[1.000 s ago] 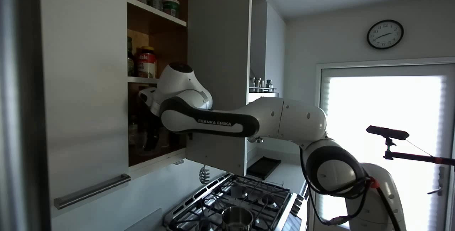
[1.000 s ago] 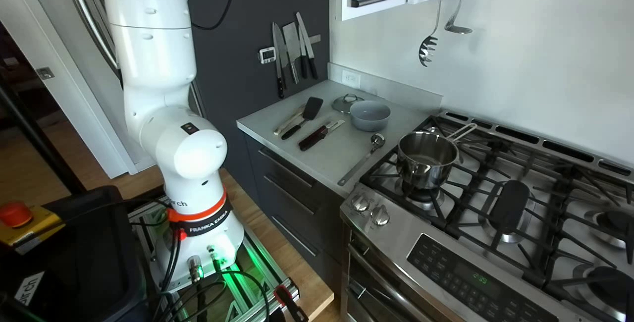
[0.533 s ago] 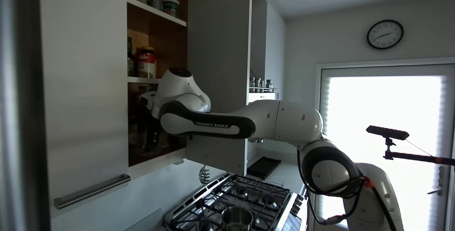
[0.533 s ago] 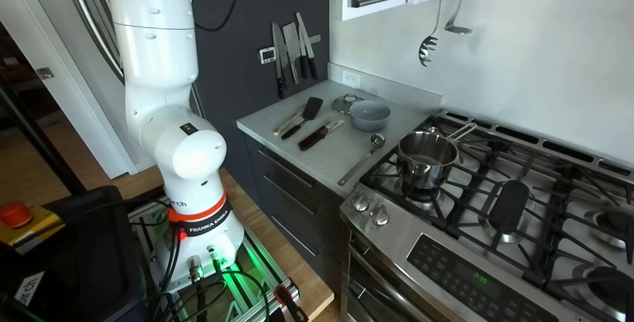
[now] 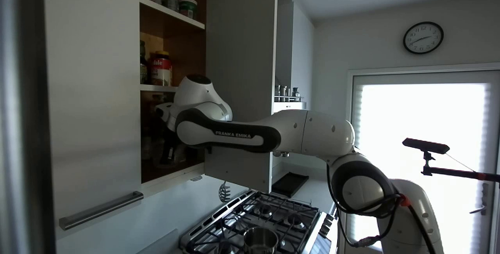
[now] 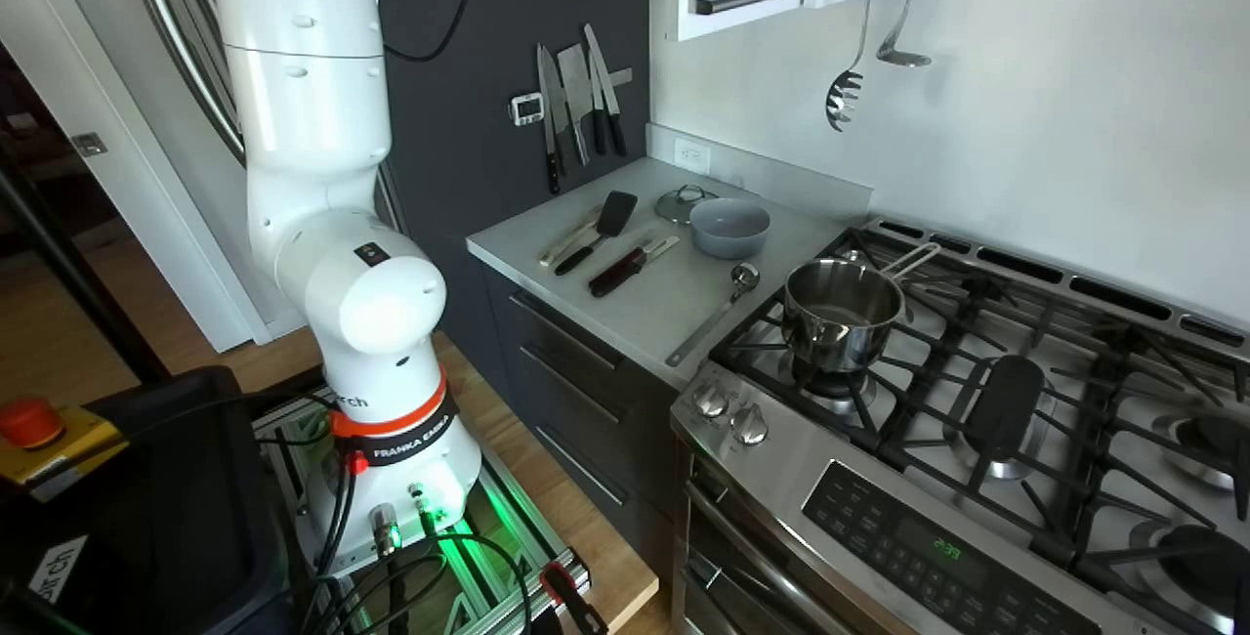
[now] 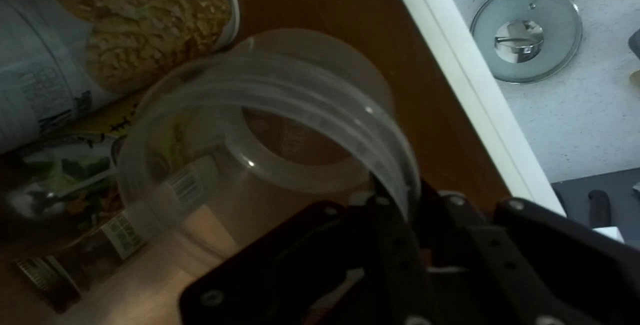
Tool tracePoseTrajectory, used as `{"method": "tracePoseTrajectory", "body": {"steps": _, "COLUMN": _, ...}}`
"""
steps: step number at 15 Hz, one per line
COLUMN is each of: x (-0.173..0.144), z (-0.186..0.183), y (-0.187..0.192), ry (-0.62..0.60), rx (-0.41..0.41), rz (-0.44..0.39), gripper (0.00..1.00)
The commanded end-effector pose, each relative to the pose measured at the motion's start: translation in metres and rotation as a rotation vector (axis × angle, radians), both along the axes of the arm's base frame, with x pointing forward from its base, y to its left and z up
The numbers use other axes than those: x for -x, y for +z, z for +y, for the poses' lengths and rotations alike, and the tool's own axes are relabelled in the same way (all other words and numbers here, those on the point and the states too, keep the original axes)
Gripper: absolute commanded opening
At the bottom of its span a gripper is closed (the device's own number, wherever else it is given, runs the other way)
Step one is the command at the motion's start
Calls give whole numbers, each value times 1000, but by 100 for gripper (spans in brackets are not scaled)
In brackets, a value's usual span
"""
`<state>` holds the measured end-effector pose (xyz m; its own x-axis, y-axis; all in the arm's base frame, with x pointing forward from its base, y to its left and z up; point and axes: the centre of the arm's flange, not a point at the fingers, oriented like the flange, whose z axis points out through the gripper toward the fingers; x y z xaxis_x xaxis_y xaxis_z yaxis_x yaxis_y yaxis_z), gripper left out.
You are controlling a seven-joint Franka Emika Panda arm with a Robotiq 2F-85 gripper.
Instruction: Open the top right cupboard door then take the container out of it and put it on the countertop
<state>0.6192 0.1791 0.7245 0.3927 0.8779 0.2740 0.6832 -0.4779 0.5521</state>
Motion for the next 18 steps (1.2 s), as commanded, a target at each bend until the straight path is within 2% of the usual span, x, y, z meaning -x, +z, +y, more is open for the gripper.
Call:
{"method": "tracePoseTrajectory", "body": {"steps": 1, "x": 3, "z": -5, "y": 5, "ry": 4, "rx": -2, "rz": 43, "gripper": 1}}
{"method": "tracePoseTrajectory", "body": {"steps": 4, "x": 12, "z": -3, "y": 10, "ry": -3, "rx": 4, "rz": 46, "gripper": 2}}
{"method": "tracePoseTrajectory", "body": {"steps": 10, "x": 62, "z": 13, "y": 34, "ry": -26, "rx": -33, "rz": 19, "gripper": 2}}
{"method": "tracePoseTrajectory", "body": {"steps": 18, "x": 132, "z": 33, "y": 31, "ry": -143, "rx": -208, "rz": 67, "gripper": 2}}
